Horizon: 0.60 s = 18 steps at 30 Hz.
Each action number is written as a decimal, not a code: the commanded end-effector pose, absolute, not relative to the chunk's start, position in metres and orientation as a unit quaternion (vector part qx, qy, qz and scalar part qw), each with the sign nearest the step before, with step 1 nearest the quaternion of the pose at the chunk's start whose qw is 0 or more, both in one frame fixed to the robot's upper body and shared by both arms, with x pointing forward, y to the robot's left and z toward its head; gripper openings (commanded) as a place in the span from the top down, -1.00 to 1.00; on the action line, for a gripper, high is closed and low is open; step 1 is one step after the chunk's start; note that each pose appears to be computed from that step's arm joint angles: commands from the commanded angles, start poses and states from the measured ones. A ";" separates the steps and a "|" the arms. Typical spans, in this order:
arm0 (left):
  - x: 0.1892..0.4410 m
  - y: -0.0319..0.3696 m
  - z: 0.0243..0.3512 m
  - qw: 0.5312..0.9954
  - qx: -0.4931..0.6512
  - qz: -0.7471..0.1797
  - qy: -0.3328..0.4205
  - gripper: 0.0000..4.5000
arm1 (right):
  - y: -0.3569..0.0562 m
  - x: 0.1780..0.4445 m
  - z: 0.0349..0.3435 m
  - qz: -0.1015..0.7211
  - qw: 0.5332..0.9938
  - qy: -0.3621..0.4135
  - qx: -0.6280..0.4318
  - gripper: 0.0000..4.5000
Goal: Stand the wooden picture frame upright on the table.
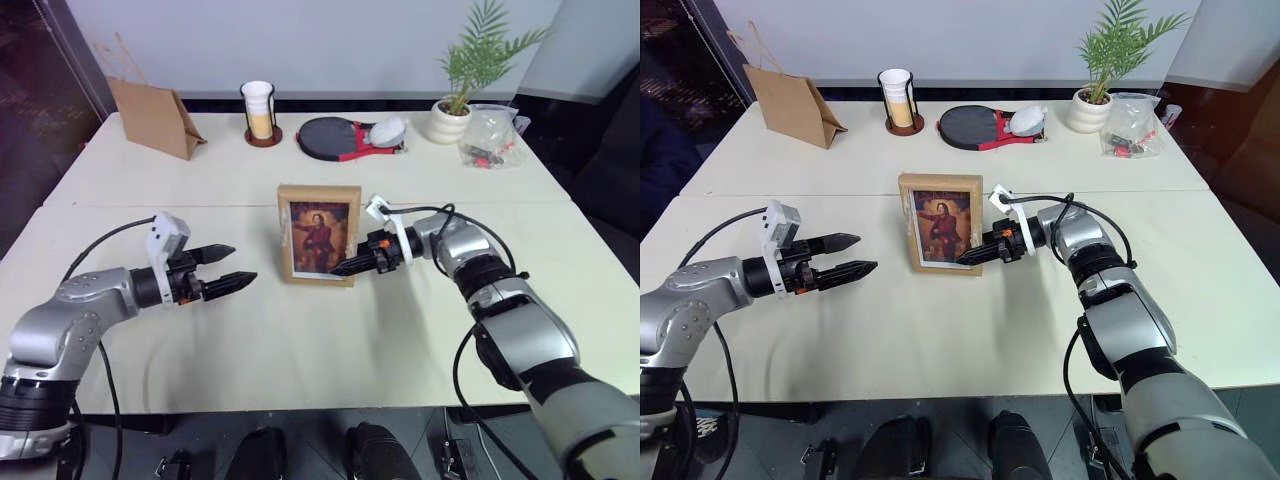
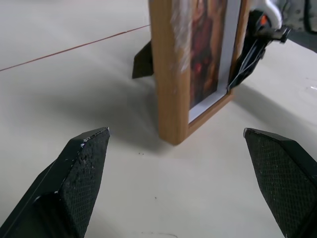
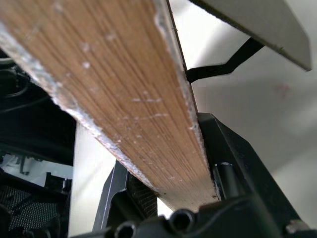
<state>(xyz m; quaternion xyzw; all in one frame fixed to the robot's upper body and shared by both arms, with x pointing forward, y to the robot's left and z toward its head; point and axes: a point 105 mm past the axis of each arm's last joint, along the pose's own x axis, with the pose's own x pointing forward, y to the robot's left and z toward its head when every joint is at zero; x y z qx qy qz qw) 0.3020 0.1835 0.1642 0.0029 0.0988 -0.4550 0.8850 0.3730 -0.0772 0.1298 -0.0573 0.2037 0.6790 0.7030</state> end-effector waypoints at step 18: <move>0.288 0.168 0.181 0.866 0.002 -0.494 0.077 -1.00 | -0.193 0.345 0.171 0.584 0.777 0.144 -0.185 -0.99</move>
